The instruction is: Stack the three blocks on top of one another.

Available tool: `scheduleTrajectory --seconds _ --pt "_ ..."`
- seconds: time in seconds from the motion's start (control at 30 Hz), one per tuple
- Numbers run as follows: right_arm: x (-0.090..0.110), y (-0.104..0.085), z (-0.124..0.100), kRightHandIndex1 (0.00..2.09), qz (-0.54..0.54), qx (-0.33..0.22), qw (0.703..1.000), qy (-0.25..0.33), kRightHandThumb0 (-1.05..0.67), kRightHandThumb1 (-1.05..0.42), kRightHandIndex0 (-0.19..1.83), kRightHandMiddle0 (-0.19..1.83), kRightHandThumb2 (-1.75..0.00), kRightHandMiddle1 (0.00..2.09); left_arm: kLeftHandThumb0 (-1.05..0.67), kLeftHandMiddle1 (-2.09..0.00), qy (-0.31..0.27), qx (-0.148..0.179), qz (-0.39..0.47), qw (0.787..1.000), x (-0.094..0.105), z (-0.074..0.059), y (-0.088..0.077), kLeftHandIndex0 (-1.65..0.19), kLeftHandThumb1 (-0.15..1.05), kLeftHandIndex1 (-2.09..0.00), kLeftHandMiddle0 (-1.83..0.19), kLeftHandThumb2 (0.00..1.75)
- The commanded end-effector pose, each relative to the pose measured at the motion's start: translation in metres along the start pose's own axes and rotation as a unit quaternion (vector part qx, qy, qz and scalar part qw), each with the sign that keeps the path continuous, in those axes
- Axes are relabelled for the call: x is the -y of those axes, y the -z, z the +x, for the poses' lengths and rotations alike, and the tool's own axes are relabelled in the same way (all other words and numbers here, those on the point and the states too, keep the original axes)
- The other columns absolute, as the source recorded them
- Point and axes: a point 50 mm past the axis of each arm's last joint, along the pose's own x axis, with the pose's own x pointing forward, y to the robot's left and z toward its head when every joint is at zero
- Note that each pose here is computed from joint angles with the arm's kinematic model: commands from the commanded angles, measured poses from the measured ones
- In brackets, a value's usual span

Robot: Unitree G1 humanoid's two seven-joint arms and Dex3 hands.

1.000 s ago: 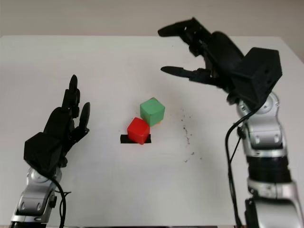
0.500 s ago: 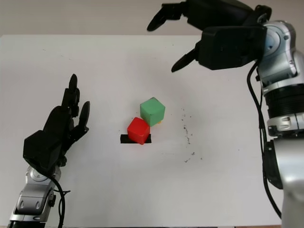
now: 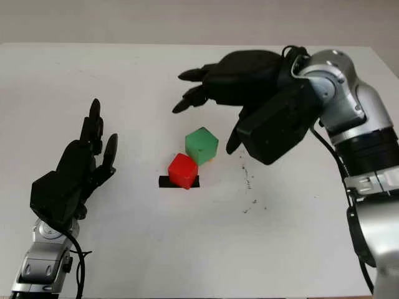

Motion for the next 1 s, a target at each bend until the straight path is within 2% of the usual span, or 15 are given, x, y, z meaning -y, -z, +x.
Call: scheduleTrajectory --seconds 0.0,0.1,0.27,0.53,0.97 --pt "0.001 -0.002 -0.006 0.03 -0.001 -0.002 1.0 -0.003 -0.79 -0.82 -0.01 0.25 -0.06 0.11 -0.77 -0.06 -0.001 0.007 -0.001 1.0 -0.001 -0.002 -0.002 0.16 1.05 -0.06 0.12 0.65" --pt "-0.004 -0.006 -0.008 0.03 0.015 0.005 1.0 -0.002 -0.8 -0.82 -0.03 0.24 -0.06 0.09 -0.76 -0.05 0.002 0.008 -0.004 1.0 -0.001 -0.002 -0.002 0.17 1.05 -0.05 0.13 0.65" --pt "-0.021 -0.012 -0.003 0.06 -0.008 0.018 0.999 0.036 -0.75 -0.86 0.01 0.29 -0.07 0.1 -0.77 -0.05 0.004 0.012 0.001 1.0 0.001 -0.002 -0.002 0.17 1.05 -0.05 0.13 0.66" --pt "-0.046 -0.006 0.007 0.1 -0.017 0.018 0.994 0.109 -0.65 -0.86 0.15 0.44 -0.05 0.17 -0.78 -0.05 0.007 0.01 0.003 1.0 0.002 -0.002 -0.002 0.18 1.05 -0.05 0.14 0.66" --pt "-0.059 0.003 0.018 0.11 -0.037 0.021 0.988 0.148 -0.6 -0.86 0.26 0.52 -0.06 0.3 -0.77 -0.06 0.002 0.008 0.005 1.0 0.002 -0.004 -0.001 0.17 1.05 -0.05 0.13 0.66"
